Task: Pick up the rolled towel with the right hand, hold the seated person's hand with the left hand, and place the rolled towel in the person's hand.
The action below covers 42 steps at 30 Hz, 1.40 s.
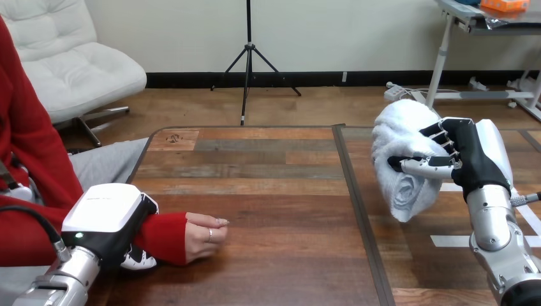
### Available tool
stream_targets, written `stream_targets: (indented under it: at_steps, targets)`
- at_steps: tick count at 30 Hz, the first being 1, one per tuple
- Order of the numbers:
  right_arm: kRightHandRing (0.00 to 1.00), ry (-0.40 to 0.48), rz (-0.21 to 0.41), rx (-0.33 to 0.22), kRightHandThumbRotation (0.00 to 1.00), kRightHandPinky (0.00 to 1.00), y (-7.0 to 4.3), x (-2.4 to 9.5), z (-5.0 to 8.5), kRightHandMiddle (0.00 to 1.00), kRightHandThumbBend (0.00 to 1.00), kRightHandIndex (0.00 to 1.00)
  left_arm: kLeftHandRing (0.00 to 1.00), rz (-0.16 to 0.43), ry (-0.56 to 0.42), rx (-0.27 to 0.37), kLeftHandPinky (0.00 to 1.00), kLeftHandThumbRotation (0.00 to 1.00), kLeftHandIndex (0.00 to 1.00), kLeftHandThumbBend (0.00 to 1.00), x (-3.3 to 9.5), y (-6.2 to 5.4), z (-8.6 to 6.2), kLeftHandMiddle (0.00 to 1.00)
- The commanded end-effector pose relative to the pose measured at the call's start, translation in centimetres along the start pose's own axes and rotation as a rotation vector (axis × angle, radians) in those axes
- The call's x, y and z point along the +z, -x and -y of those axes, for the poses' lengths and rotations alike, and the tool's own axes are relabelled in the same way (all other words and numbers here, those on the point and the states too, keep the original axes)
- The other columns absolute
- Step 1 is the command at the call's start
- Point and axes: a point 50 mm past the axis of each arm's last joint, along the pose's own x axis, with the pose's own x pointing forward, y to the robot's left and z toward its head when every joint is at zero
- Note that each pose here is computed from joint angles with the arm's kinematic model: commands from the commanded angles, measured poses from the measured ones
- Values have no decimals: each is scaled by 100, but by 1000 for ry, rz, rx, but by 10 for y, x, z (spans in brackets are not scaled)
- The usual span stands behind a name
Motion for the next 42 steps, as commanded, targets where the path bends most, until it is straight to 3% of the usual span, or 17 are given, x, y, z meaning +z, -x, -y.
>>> stream_targets:
  at_steps: [1, 21, 42]
  targets:
    - [42, -62, 122, -53, 0, 36, -11, 33, 8, 45, 73, 46, 29, 59, -9, 175, 23, 0, 36, 67, 9, -7, -36, 35]
    - [40, -60, 170, -32, 0, 35, -7, 39, 1, 43, 74, 46, 28, 86, 16, 228, 21, 0, 37, 67, 15, -6, -46, 34]
    - [39, -116, 255, 4, 0, 35, -1, 57, -12, 43, 73, 45, 30, 139, 49, 296, 24, 0, 36, 67, 26, -10, -60, 35]
